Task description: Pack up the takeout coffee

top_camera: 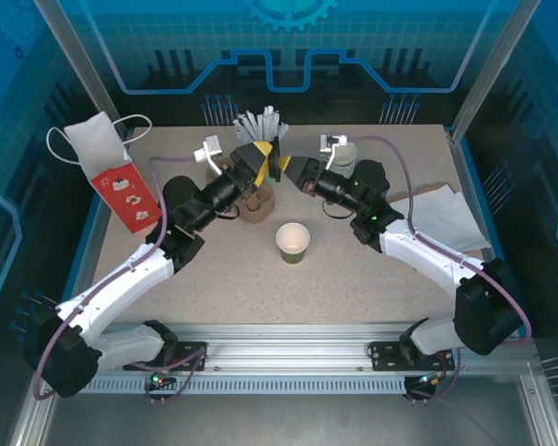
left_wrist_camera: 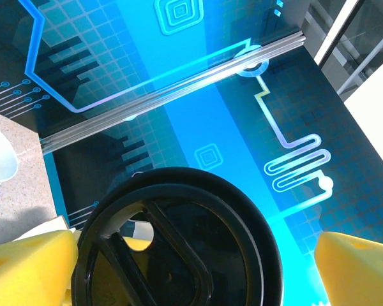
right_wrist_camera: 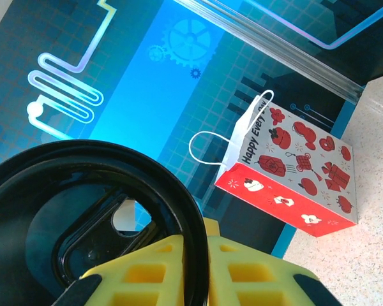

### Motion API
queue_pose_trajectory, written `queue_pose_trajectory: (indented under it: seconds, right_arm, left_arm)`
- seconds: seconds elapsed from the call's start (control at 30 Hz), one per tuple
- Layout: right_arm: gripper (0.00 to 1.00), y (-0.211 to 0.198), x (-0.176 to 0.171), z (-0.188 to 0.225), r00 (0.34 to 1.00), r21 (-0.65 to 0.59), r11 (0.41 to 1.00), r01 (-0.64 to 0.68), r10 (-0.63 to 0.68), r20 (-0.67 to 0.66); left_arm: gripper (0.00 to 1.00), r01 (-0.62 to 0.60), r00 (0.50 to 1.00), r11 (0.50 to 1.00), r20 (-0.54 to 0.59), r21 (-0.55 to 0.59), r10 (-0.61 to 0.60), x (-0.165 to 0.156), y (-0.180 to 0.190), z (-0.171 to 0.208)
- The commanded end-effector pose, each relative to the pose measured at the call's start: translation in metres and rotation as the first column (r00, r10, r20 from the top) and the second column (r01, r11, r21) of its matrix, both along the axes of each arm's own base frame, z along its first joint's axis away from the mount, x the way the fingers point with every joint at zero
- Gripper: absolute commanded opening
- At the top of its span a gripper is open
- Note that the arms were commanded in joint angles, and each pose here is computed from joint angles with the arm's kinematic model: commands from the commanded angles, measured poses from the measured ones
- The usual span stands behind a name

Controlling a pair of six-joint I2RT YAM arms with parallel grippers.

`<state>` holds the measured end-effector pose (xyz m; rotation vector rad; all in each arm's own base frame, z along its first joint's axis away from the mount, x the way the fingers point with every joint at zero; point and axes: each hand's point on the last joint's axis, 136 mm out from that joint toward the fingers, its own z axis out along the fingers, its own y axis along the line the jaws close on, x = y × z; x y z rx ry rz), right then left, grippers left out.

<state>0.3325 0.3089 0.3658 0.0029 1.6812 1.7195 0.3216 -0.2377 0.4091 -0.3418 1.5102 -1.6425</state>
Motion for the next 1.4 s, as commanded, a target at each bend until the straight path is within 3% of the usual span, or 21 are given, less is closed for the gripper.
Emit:
queue_pose_trajectory:
  seconds: [0.0,0.3,0.77,1.37]
  right_arm:
    - [0.15,0.006,-0.007,0.027,0.998,0.058,0.998,-0.032,0.028,0.06]
    - [0.15,0.008,-0.008,0.029,0.998,0.066,0.997,-0.042,0.039,0.058]
    - [0.15,0.011,-0.006,0.028,0.997,0.059,0.997,-0.053,0.05,0.054]
    - [0.16,0.012,-0.004,0.025,0.998,0.049,0.998,-0.046,0.043,0.047]
  left_arm:
    - [0.95,0.019,0.999,0.999,0.046,-0.03,-0.018,-0.007,-0.001,0.02]
    - [0.83,0.017,0.999,1.0,0.029,-0.014,-0.017,-0.004,-0.003,0.012]
    - [0.85,0.008,1.0,1.0,0.023,0.024,-0.008,-0.003,-0.004,0.008]
    - [0.71,-0.023,1.0,1.0,0.015,0.013,0.023,0.0,0.001,0.003]
